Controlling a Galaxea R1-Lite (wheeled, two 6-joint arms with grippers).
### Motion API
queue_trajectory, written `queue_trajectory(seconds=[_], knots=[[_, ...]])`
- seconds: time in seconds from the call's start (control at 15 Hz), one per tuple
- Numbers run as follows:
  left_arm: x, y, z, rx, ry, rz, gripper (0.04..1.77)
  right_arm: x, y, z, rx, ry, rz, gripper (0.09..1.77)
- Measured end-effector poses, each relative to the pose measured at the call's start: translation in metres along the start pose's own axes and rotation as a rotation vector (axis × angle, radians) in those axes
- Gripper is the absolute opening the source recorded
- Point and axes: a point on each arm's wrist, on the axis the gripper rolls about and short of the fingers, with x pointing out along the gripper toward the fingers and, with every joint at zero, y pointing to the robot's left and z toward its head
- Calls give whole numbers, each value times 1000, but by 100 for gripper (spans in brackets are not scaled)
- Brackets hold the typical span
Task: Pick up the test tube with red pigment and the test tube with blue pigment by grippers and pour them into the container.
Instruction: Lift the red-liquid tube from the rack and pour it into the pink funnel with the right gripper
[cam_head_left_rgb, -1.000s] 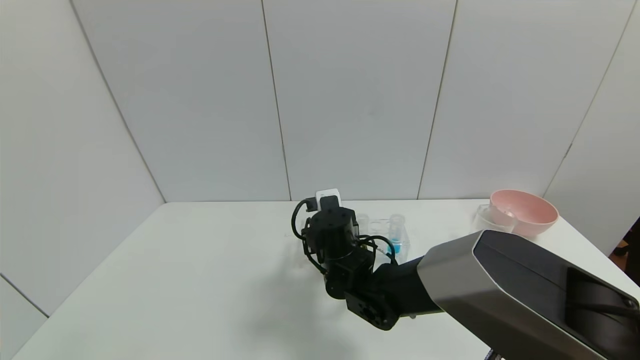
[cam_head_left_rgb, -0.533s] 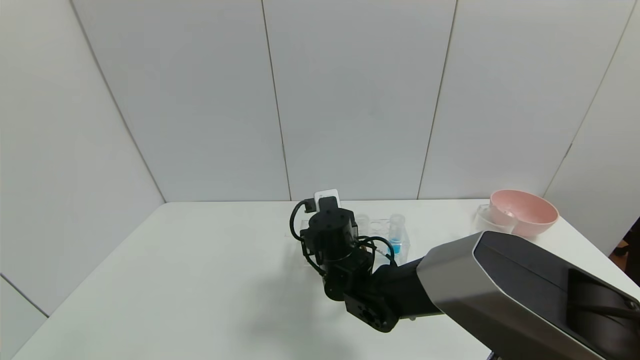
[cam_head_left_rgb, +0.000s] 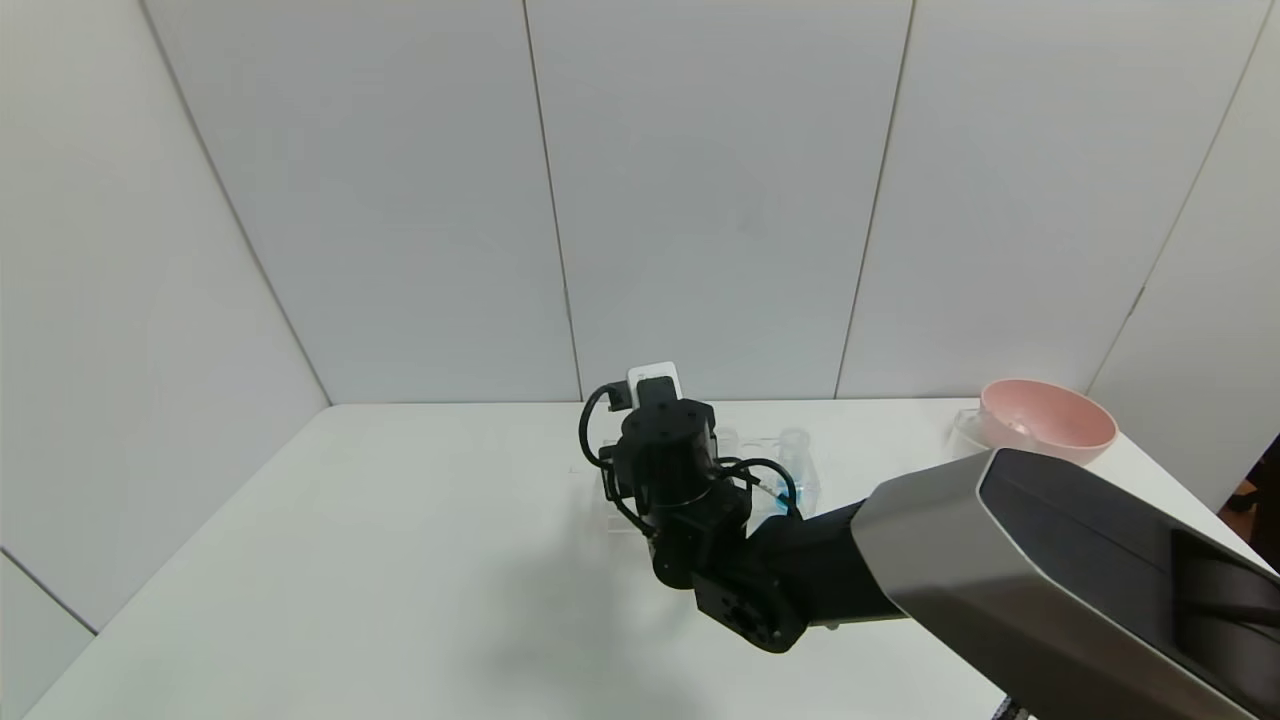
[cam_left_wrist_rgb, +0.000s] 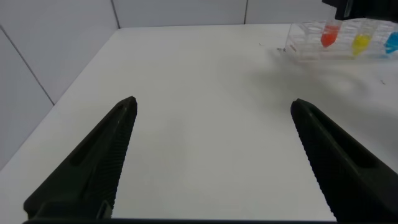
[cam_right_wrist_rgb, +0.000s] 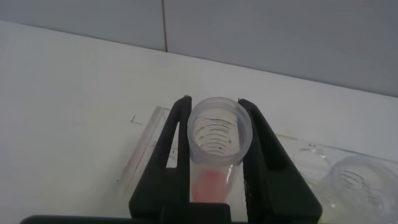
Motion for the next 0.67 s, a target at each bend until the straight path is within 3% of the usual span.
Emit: queue_trajectory(seconds=[0.33, 0.67], knots=[[0, 0, 0, 0, 0, 0, 176, -14, -5, 44, 13, -28, 40, 54], [0, 0, 0, 0, 0, 0, 176, -19, -8, 57, 28, -49, 41, 54]])
